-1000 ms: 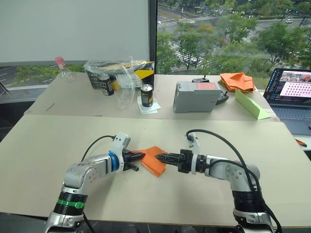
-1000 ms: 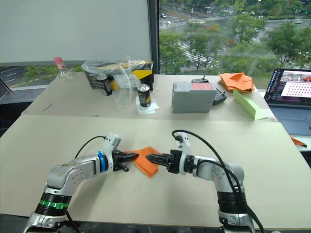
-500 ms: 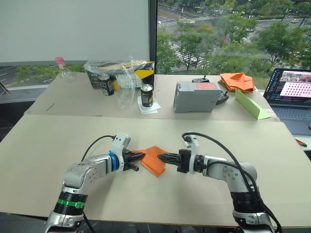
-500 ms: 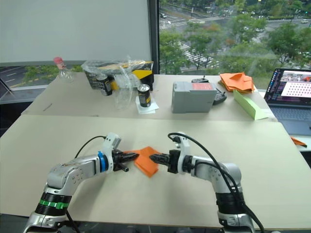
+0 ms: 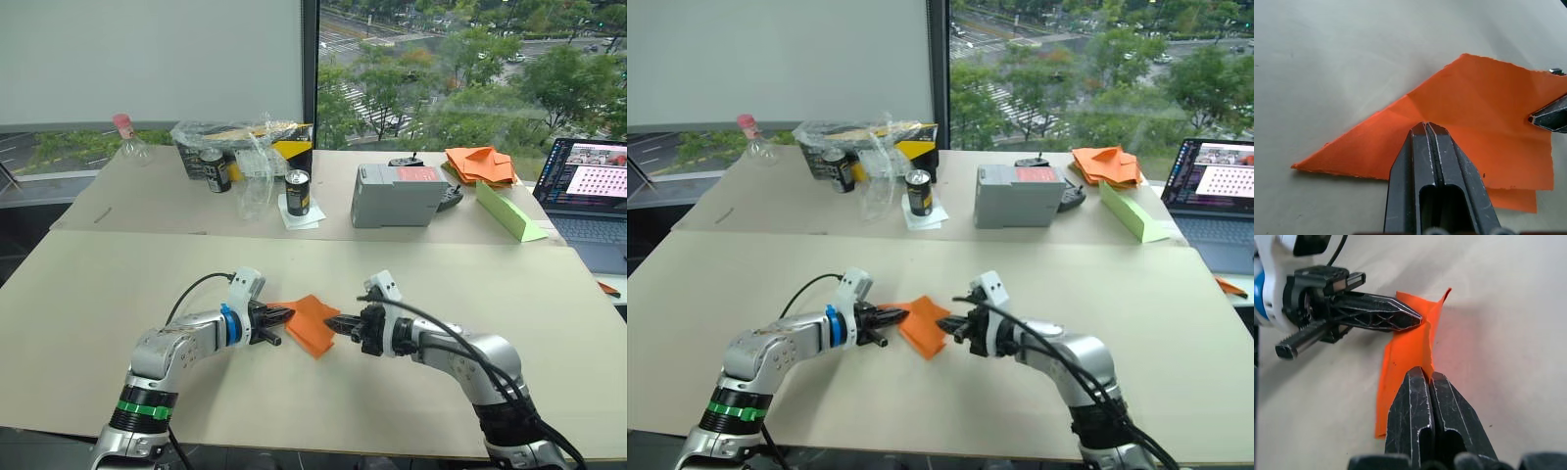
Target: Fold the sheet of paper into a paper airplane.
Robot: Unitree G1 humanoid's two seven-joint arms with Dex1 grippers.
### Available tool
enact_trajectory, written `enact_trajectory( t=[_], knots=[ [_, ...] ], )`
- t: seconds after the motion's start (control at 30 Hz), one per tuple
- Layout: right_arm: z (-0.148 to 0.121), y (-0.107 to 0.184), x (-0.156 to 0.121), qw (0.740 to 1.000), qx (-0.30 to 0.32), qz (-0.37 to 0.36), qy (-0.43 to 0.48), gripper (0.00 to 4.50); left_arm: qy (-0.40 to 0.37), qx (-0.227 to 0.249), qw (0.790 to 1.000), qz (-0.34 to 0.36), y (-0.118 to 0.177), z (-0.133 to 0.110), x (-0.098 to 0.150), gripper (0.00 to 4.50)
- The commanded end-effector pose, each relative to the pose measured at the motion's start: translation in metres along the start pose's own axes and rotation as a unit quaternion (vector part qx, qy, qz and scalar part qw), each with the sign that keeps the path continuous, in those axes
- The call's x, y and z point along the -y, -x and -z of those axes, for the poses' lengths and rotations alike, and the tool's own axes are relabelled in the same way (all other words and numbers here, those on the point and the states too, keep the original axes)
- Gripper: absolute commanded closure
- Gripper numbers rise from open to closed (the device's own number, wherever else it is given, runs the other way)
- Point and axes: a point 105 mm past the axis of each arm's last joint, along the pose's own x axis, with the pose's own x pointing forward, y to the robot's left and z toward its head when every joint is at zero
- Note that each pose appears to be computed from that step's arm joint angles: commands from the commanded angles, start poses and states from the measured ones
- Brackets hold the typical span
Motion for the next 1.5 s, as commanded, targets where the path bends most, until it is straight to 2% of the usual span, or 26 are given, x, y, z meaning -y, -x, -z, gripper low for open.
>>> enact_trajectory(
  t=[0.03, 0.1, 0.3, 0.4, 0.6, 0.9, 1.07, 1.17, 1.37, 1.5],
  knots=[
    [-0.014, 0.005, -0.005, 0.992, 0.031, 0.005, 0.120, 4.46, 0.016, -0.036, 0.999, -0.016, -0.002, 0.019, -0.007, 4.50],
    [-0.017, 0.005, -0.007, 0.984, 0.041, 0.006, 0.175, 4.46, 0.015, -0.037, 0.999, -0.016, -0.002, 0.019, -0.007, 4.50],
    [-0.021, 0.002, -0.009, 0.933, 0.054, 0.011, 0.355, 4.46, 0.015, -0.037, 0.999, -0.016, -0.002, 0.018, -0.007, 4.50],
    [-0.018, 0.001, -0.002, 0.892, 0.043, 0.017, 0.450, 4.46, 0.014, -0.037, 0.999, -0.016, -0.002, 0.018, -0.008, 4.50],
    [-0.008, 0.001, 0.001, 0.826, 0.035, -0.007, 0.562, 4.46, 0.015, -0.036, 0.999, -0.019, -0.001, 0.017, -0.009, 4.50],
    [0.009, 0.004, 0.004, 0.740, 0.009, -0.052, 0.670, 4.46, 0.017, -0.034, 0.999, -0.021, 0.000, 0.017, -0.009, 4.50],
    [0.016, 0.004, 0.006, 0.651, -0.014, -0.077, 0.755, 4.46, 0.018, -0.033, 0.999, -0.022, 0.001, 0.016, -0.010, 4.50],
    [0.019, 0.004, 0.008, 0.613, -0.020, -0.088, 0.785, 4.46, 0.019, -0.031, 0.999, -0.022, 0.002, 0.016, -0.010, 4.50],
    [0.028, 0.004, 0.011, 0.592, -0.031, -0.103, 0.798, 4.46, 0.025, -0.028, 0.999, -0.020, 0.008, 0.013, -0.011, 4.50],
    [0.028, 0.003, 0.011, 0.597, -0.026, -0.102, 0.795, 4.46, 0.048, -0.008, 0.998, 0.029, 0.018, 0.001, 0.003, 4.50]
  ],
)
